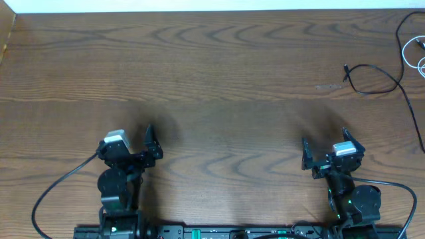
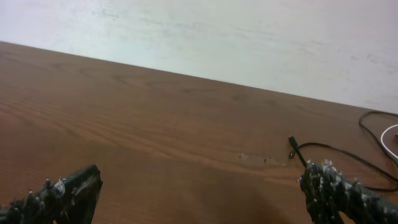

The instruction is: Untangle cables

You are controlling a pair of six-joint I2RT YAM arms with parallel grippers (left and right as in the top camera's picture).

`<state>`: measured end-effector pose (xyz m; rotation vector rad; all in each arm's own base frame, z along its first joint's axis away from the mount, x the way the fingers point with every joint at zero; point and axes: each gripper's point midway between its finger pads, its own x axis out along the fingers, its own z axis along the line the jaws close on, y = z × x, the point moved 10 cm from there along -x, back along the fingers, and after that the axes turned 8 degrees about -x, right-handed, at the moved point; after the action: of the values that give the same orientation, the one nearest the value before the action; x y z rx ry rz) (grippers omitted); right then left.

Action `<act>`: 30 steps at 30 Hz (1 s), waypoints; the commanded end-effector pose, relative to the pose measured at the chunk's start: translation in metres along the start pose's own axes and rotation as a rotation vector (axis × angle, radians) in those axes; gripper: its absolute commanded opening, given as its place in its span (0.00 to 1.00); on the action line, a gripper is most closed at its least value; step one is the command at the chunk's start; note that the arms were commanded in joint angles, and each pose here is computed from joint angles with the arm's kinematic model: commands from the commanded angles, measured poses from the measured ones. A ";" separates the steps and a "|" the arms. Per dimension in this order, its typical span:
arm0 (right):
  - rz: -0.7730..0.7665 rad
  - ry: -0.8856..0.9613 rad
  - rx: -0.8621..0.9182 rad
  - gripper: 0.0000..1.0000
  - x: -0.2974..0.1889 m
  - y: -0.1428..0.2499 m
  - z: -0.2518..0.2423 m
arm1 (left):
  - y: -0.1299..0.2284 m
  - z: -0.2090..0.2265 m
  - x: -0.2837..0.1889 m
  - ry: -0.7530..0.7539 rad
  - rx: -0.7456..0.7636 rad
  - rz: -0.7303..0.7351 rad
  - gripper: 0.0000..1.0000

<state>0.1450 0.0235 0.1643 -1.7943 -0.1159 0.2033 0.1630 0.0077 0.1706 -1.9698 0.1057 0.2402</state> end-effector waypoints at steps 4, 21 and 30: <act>0.000 0.005 0.009 0.99 0.000 0.000 -0.001 | 0.009 0.005 -0.004 0.007 0.026 -0.056 0.98; 0.000 0.006 0.009 0.99 0.000 0.000 -0.001 | 0.017 0.012 -0.014 -0.028 0.024 -0.097 0.98; 0.000 0.006 0.009 0.99 0.000 0.000 -0.001 | 0.019 0.013 -0.013 -0.035 0.025 -0.078 0.98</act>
<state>0.1450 0.0236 0.1643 -1.7939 -0.1162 0.2036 0.1455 0.0086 0.1622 -1.9591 0.0060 0.1447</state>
